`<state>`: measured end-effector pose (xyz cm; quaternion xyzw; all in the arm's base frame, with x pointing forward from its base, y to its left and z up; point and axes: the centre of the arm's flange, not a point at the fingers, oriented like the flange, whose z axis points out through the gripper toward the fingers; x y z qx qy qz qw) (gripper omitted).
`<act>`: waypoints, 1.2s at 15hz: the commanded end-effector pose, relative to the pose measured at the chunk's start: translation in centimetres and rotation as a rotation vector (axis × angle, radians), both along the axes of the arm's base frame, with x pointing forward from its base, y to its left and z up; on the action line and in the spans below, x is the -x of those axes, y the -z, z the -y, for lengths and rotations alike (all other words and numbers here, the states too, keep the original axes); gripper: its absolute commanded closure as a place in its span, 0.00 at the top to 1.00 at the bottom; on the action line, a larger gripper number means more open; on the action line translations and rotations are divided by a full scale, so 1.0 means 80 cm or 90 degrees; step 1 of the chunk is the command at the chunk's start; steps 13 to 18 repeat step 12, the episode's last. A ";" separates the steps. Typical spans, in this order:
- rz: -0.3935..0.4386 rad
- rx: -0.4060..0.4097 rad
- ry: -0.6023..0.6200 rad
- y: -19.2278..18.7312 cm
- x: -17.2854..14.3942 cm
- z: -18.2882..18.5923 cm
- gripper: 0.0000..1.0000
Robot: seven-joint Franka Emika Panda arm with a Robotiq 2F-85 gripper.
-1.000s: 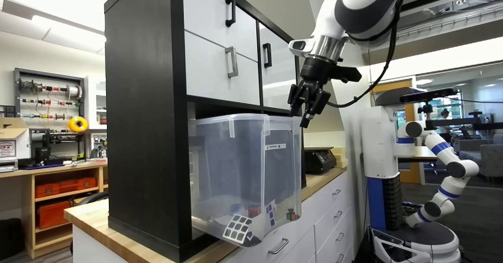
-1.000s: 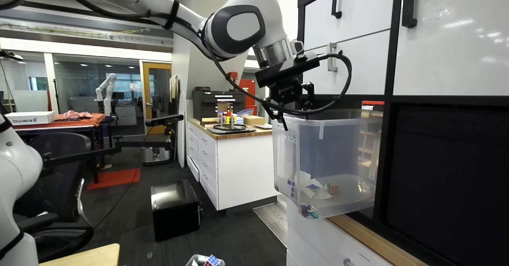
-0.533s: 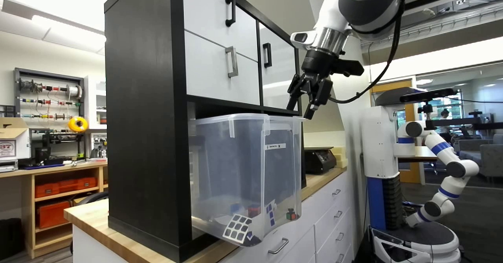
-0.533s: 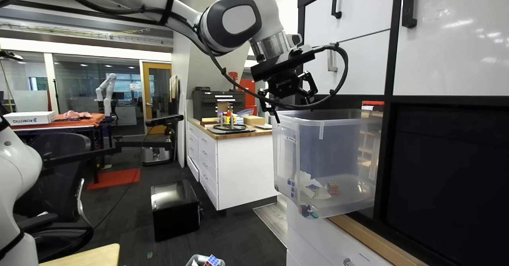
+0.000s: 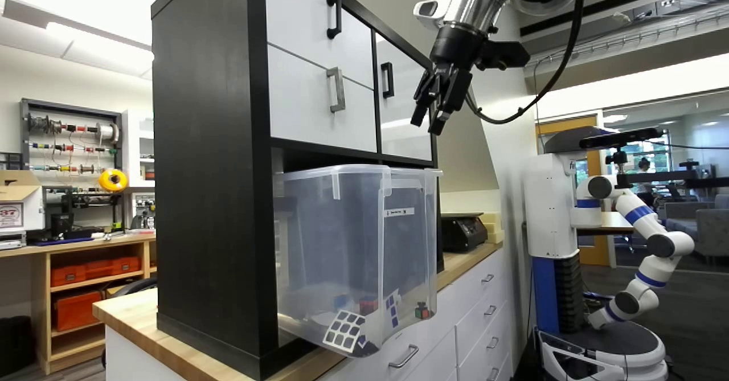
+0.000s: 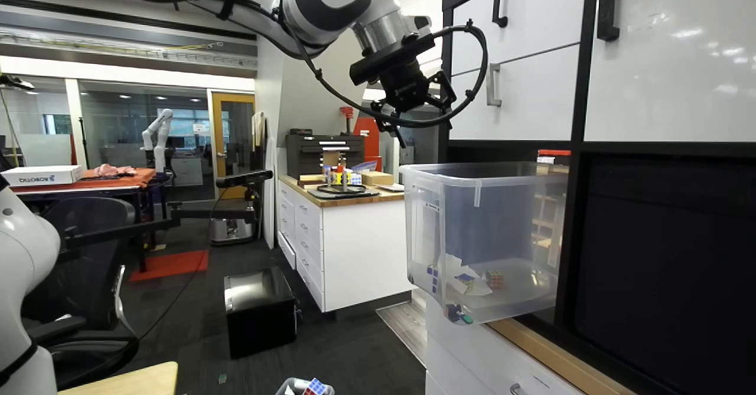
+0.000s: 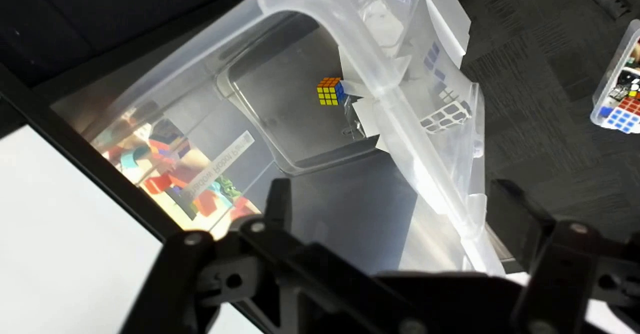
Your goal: Pull out the clear storage bin from underneath the cabinet
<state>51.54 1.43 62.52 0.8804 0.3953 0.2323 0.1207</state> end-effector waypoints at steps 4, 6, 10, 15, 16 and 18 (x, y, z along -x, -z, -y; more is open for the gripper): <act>-0.082 -0.010 0.213 -0.032 0.016 -0.026 1.00; -0.106 -0.019 0.258 -0.028 0.024 -0.029 1.00; -0.116 -0.015 0.310 -0.014 0.036 -0.038 1.00; -0.113 -0.024 0.286 -0.012 0.025 -0.032 1.00; -0.113 -0.024 0.286 -0.012 0.025 -0.032 1.00; -0.113 -0.024 0.286 -0.012 0.025 -0.032 1.00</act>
